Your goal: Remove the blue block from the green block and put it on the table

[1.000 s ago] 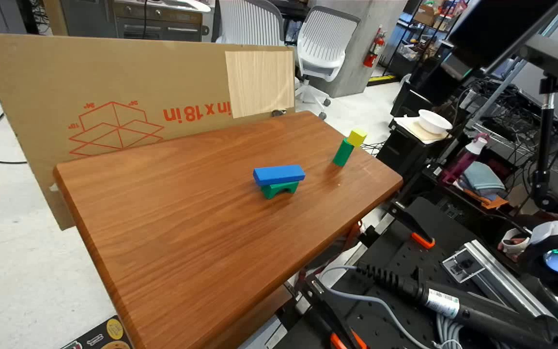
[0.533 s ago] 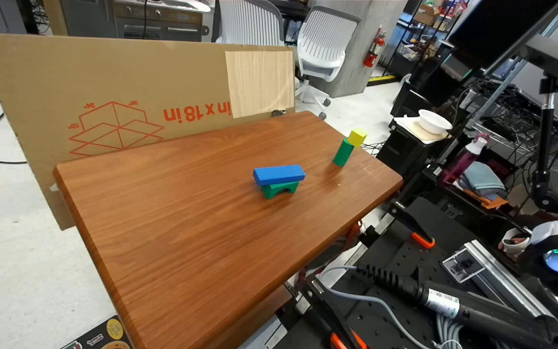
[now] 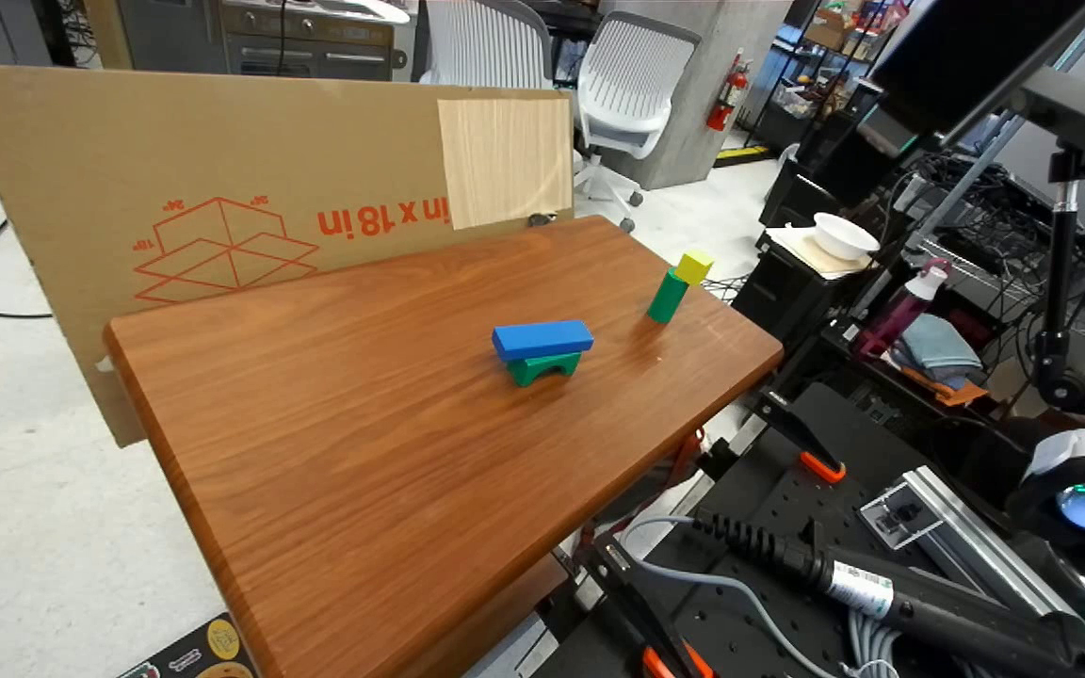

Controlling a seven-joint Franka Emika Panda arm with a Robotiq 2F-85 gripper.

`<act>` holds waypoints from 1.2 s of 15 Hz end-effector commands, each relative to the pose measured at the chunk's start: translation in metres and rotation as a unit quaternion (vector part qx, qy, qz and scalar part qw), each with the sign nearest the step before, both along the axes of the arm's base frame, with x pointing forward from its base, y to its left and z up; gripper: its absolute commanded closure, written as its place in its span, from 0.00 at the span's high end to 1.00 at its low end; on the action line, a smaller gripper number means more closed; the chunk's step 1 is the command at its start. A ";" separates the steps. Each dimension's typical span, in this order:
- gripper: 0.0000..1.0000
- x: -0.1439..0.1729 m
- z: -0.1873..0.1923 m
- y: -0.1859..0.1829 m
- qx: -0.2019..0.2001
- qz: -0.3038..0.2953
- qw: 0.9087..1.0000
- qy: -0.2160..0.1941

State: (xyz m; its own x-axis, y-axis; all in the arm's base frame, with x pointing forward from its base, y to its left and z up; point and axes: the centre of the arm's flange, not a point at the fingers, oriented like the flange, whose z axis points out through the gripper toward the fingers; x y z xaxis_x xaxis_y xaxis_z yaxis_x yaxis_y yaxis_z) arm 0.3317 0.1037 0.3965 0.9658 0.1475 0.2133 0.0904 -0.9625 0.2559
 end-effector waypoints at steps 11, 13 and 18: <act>1.00 0.000 0.000 0.000 0.000 0.000 1.000 0.000; 1.00 0.000 -0.003 -0.001 0.003 0.006 1.000 0.001; 1.00 0.018 -0.032 -0.016 0.017 0.022 0.999 0.021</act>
State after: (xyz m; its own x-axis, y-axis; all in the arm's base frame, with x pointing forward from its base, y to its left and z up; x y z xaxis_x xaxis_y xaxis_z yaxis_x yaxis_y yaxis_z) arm 0.3364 0.0996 0.3911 0.9674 0.1563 0.1994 0.1055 -0.9640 0.2440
